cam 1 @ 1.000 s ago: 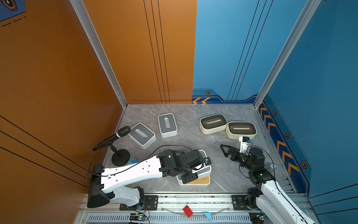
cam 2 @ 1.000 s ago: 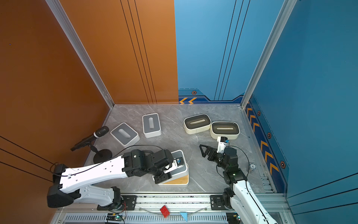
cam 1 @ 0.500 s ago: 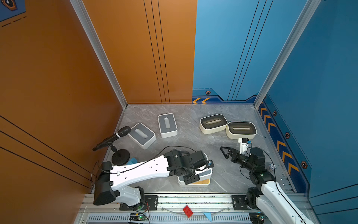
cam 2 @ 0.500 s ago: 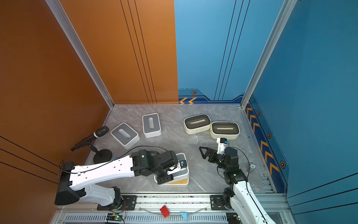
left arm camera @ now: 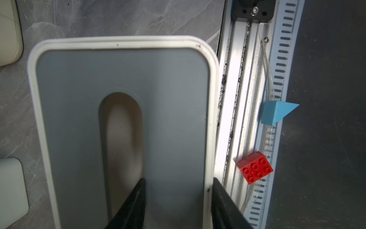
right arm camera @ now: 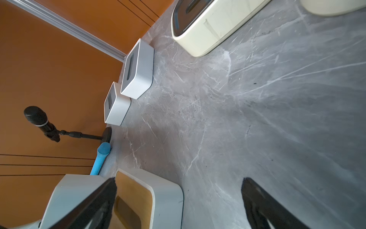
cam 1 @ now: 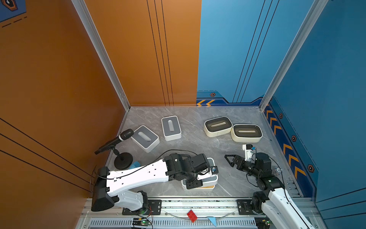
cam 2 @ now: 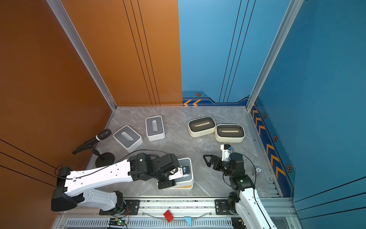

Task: Stack the tissue boxes
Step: Place the tissue box at the tissue box.

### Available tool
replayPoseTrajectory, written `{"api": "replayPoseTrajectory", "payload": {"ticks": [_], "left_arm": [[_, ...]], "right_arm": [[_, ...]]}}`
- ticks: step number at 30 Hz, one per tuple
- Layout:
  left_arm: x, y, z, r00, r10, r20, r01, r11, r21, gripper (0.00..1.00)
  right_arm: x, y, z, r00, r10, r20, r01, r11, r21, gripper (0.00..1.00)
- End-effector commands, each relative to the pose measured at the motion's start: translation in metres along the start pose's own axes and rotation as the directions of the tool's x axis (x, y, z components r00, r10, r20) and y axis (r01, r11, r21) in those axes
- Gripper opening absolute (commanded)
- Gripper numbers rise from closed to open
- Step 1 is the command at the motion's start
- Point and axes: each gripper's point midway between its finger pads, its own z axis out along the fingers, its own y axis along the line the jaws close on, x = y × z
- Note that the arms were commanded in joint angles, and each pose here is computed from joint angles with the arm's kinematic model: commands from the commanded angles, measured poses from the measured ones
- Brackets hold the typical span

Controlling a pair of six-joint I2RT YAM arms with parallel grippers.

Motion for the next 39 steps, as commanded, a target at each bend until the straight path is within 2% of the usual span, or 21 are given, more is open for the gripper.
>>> {"api": "replayPoseTrajectory", "payload": {"ticks": [1,10,14,22,27,39], "left_arm": [[-0.002,0.005,-0.01,0.999,0.037,0.018,-0.036,0.999,-0.035,0.4],[0.003,0.006,-0.009,0.998,0.051,-0.035,-0.052,0.998,-0.028,0.4],[0.007,0.006,-0.008,0.997,0.057,-0.043,-0.058,0.998,-0.026,0.4],[0.004,0.007,-0.002,0.995,0.071,-0.067,-0.071,0.997,-0.008,0.4],[0.009,0.009,0.007,0.992,0.075,-0.101,-0.076,0.997,-0.006,0.4],[0.0,0.01,0.018,0.991,0.075,-0.108,-0.075,0.997,0.002,0.4]], "right_arm": [[0.006,0.013,-0.006,0.999,-0.034,-0.033,0.032,0.998,-0.053,1.0],[0.019,0.027,-0.01,0.995,-0.088,-0.055,0.081,0.991,-0.106,1.0],[0.026,0.033,-0.016,0.995,-0.077,-0.071,0.067,0.989,-0.13,1.0],[0.048,0.038,-0.026,0.985,-0.025,-0.171,0.001,0.99,-0.14,1.0],[0.068,0.05,-0.028,0.957,-0.014,-0.289,-0.052,0.974,-0.219,1.0],[0.079,0.065,-0.037,0.95,-0.057,-0.308,-0.037,0.957,-0.289,1.0]]}}
